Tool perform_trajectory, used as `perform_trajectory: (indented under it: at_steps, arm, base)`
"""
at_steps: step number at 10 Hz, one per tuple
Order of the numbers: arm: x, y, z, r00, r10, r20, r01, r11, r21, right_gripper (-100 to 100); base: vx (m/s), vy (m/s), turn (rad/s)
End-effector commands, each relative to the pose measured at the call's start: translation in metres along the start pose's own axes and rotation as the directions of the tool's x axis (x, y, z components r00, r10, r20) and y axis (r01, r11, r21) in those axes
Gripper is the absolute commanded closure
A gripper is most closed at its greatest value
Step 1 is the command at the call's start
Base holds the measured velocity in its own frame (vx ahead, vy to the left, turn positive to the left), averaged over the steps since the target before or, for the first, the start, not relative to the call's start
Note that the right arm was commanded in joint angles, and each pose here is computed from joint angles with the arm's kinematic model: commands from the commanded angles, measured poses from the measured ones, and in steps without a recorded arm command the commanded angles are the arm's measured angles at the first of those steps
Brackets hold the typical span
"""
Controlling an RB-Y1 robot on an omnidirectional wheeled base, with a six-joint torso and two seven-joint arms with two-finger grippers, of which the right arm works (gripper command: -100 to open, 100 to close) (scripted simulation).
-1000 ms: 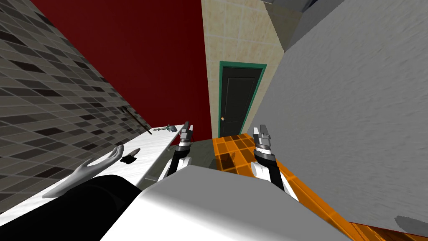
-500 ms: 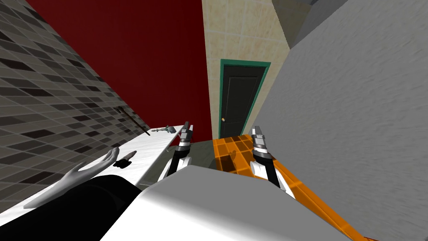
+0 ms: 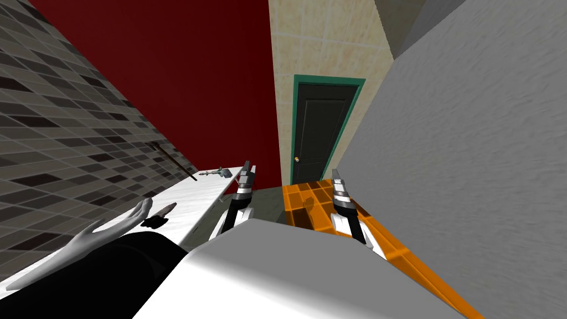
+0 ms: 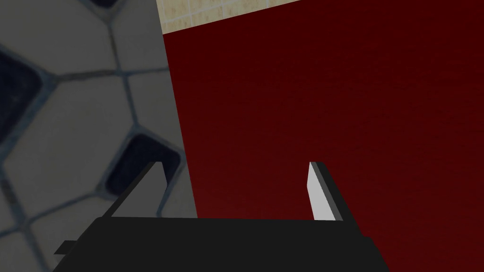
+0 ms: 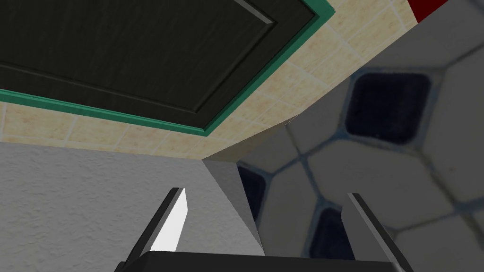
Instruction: Pull the door open
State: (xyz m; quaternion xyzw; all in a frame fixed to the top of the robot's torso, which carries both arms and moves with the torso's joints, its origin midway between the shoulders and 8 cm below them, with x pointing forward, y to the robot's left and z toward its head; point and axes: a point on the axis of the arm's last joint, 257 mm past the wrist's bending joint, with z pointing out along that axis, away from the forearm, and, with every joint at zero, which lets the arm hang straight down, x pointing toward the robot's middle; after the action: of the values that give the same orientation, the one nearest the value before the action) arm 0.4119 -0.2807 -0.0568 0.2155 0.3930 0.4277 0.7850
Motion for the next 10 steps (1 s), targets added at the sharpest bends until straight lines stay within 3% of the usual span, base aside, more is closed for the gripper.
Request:
perform_trajectory:
  at_steps: [1,5,10]
  arm:
    - [0.004,-0.013,-0.0022,0.999,-0.049,-0.017,0.05,0.999,0.013,-100]
    - [0.017,-0.042,-0.008,0.985,-0.163,-0.063,0.166,0.985,0.041,-100]
    - [0.033,-0.078,-0.0169,0.946,-0.297,-0.128,0.307,0.949,0.064,-100]
  base:
    - [0.099,0.002,0.023]
    - [0.104,0.005,0.026]
    - [0.1,0.002,0.03]
